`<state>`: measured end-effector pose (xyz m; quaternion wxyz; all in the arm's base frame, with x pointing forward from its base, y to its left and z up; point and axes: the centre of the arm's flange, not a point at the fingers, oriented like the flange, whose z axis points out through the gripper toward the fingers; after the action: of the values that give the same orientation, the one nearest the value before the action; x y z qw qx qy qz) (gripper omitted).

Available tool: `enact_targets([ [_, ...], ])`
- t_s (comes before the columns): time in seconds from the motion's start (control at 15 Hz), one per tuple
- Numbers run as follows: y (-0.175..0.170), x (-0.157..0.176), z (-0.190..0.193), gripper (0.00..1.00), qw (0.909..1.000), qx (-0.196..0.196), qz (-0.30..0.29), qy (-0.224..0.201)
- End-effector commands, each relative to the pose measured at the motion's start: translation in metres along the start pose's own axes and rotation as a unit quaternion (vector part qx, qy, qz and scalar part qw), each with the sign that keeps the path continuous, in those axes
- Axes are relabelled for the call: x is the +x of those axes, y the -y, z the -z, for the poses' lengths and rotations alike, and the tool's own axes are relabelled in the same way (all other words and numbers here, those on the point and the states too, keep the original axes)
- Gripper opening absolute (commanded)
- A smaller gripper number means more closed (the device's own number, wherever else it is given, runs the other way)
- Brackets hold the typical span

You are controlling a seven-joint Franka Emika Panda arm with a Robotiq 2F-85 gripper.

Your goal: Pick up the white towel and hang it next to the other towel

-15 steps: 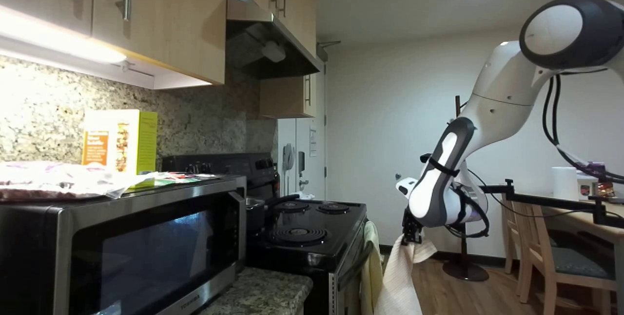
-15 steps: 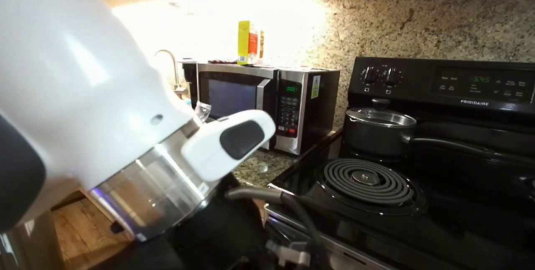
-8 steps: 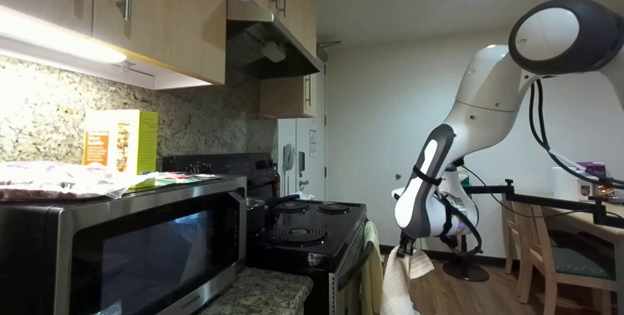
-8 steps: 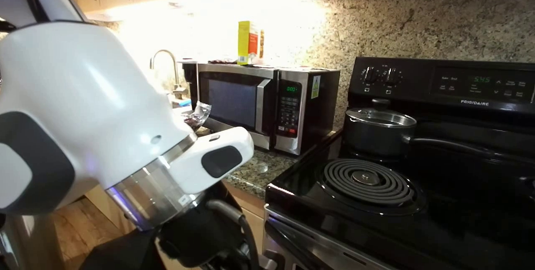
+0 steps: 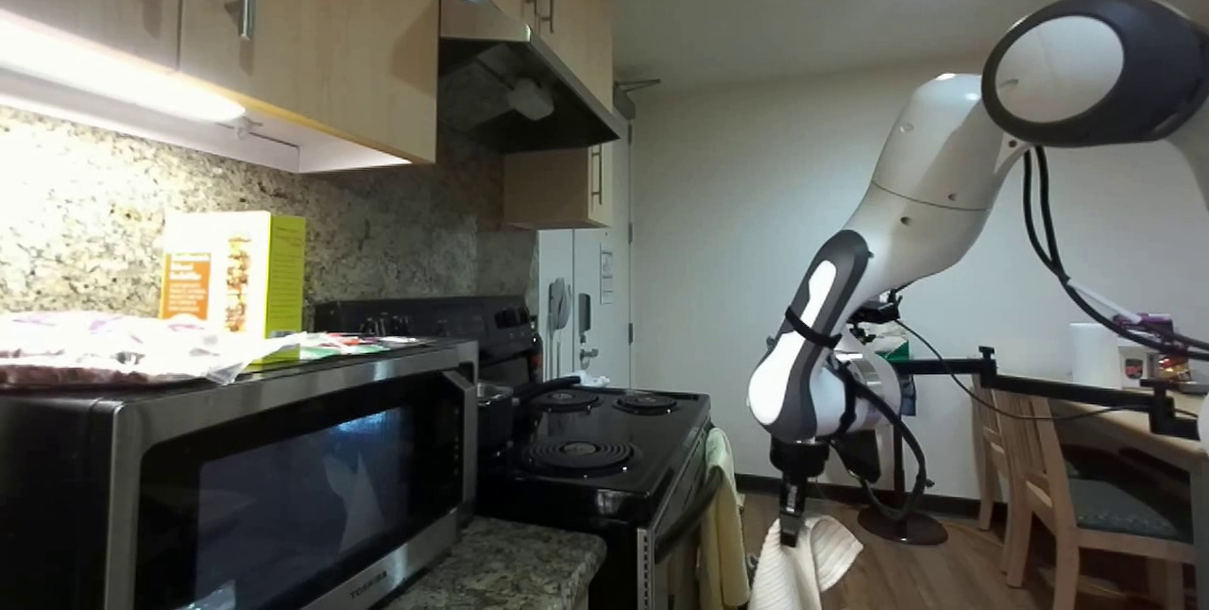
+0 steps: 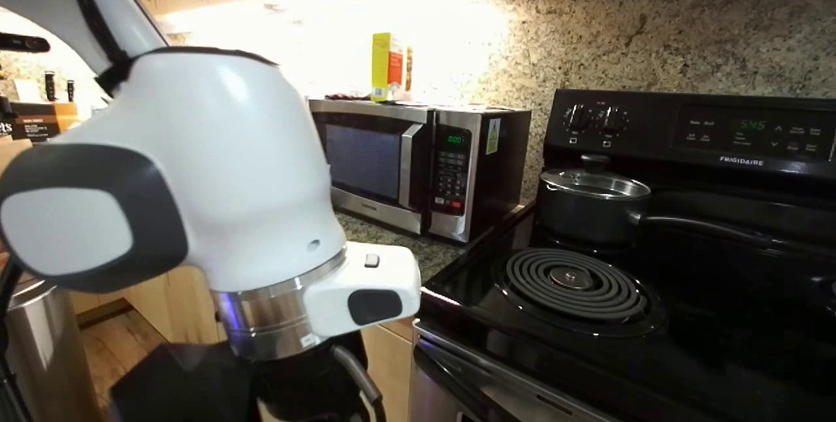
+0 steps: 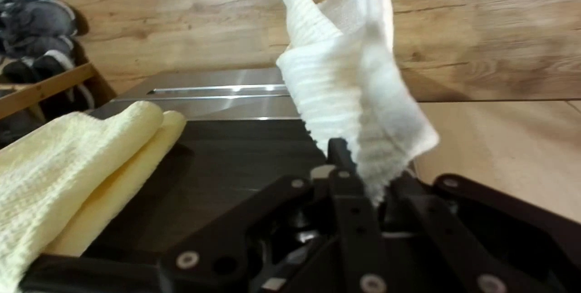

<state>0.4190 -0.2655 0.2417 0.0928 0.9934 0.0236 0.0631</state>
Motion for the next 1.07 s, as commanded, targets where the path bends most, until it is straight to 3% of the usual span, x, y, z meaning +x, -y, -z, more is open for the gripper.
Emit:
enact_targets([
  [0.0,0.001,0.062,0.056,0.07,0.9947,0.062,-0.049,0.065],
  [0.13,0.003,0.078,0.068,0.07,0.9875,0.094,-0.079,0.099],
  [0.2,0.018,0.04,0.018,0.08,0.9939,0.059,-0.052,0.078],
  [0.47,0.021,0.042,0.012,0.08,0.9953,0.042,-0.057,0.067],
  [0.73,0.012,0.085,0.035,0.08,0.9932,0.012,-0.099,-0.06],
  [1.0,-0.002,0.128,0.07,0.07,0.9765,-0.024,-0.141,-0.162],
])
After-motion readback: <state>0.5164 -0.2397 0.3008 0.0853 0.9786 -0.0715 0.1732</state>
